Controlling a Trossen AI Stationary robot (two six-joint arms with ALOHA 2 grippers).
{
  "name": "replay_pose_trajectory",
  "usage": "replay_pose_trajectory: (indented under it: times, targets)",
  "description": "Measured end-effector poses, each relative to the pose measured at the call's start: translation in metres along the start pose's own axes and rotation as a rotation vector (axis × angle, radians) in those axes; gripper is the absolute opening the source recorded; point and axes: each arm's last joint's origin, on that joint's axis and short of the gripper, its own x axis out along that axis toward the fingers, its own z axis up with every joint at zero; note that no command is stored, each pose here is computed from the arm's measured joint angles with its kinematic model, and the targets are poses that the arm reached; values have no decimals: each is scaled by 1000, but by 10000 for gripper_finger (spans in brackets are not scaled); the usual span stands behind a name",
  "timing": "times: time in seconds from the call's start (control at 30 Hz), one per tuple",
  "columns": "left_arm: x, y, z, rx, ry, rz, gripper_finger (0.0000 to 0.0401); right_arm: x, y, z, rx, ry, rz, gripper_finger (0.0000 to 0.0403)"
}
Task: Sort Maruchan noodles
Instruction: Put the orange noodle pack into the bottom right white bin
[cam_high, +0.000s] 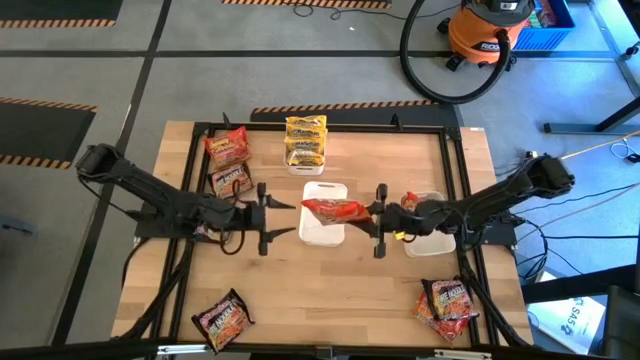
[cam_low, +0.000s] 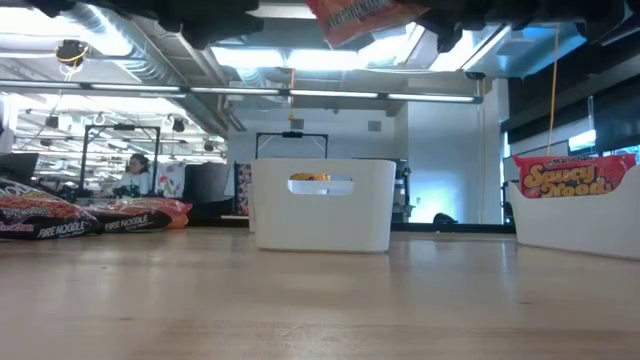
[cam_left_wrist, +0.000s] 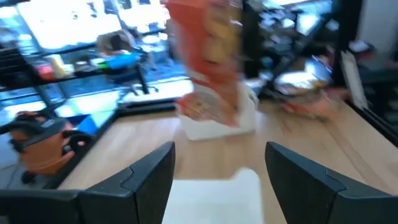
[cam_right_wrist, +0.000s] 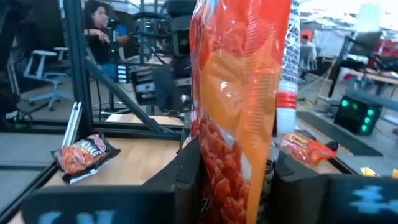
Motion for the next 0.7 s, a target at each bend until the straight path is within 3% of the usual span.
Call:
replay_pose_trajectory:
  times: [0.1, 0.23, 0.37, 0.57, 0.7]
  targets:
    - [3, 3, -2, -24, 3, 15, 244, 2, 2, -2, -19, -26, 44, 75]
    - [9, 7, -5, -67, 1, -48, 266, 7, 5, -4, -21, -79, 57, 75]
    - [17, 11, -6, -174, -29, -10, 292, 12, 7, -10, -36, -102, 53, 75]
    - [28, 3, -12, -166, -66, -162, 295, 16, 9, -16, -51, -125, 49, 75]
    - [34, 0, -13, -146, -118, -175, 297, 18, 10, -17, -45, -152, 45, 75]
